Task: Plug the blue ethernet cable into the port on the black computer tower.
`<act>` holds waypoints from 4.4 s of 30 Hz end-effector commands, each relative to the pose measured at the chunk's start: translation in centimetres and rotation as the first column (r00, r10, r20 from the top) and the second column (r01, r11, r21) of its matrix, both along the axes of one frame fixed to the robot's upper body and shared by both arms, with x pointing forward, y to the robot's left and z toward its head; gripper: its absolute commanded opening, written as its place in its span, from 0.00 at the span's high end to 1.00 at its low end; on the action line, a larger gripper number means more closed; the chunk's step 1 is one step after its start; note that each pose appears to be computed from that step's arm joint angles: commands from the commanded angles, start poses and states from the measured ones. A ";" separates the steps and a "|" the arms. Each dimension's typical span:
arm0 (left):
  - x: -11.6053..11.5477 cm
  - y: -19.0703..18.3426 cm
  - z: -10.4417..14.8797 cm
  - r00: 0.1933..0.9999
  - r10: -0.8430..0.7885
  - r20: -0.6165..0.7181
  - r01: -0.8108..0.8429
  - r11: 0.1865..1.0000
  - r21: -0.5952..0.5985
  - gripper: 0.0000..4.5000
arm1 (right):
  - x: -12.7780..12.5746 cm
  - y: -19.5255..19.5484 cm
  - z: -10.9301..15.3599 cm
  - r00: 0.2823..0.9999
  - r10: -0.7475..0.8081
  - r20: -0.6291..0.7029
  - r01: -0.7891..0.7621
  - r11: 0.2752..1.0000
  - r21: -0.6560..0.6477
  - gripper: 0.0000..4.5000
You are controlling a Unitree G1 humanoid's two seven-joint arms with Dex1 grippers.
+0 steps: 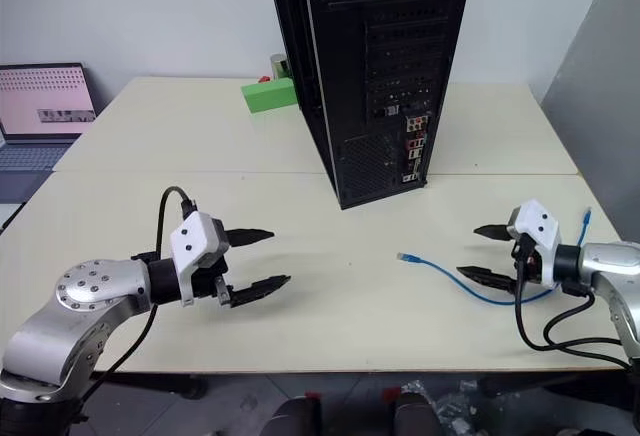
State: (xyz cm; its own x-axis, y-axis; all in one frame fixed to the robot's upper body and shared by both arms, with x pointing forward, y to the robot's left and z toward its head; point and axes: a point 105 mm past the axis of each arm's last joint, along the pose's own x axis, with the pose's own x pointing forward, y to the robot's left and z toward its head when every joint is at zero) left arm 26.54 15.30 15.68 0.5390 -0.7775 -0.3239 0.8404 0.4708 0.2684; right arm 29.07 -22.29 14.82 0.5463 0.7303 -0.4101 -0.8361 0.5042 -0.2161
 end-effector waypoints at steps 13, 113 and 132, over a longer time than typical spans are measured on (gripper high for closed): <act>-0.7 -1.2 0.4 0.996 -0.086 0.027 0.084 0.995 0.059 0.01 | -0.5 0.1 0.6 0.999 -0.022 0.042 0.022 1.000 -0.007 0.00; 2.5 -7.6 -3.9 0.949 -0.296 0.112 0.289 0.955 0.074 0.95 | 0.1 12.1 0.4 0.905 0.425 0.007 -0.425 0.904 -0.043 0.40; 2.3 -7.5 -1.8 0.456 -0.446 0.770 0.233 0.895 0.380 0.95 | -2.0 15.2 0.2 0.916 0.339 -0.215 -0.226 0.879 0.419 0.02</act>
State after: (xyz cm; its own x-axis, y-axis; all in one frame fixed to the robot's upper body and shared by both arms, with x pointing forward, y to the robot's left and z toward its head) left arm 28.79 7.80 12.63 0.3481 -0.9321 -0.1006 0.3252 0.0194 0.9455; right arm 27.11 -7.45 14.38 0.1862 0.9613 -0.2032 -0.9496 0.2291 0.2137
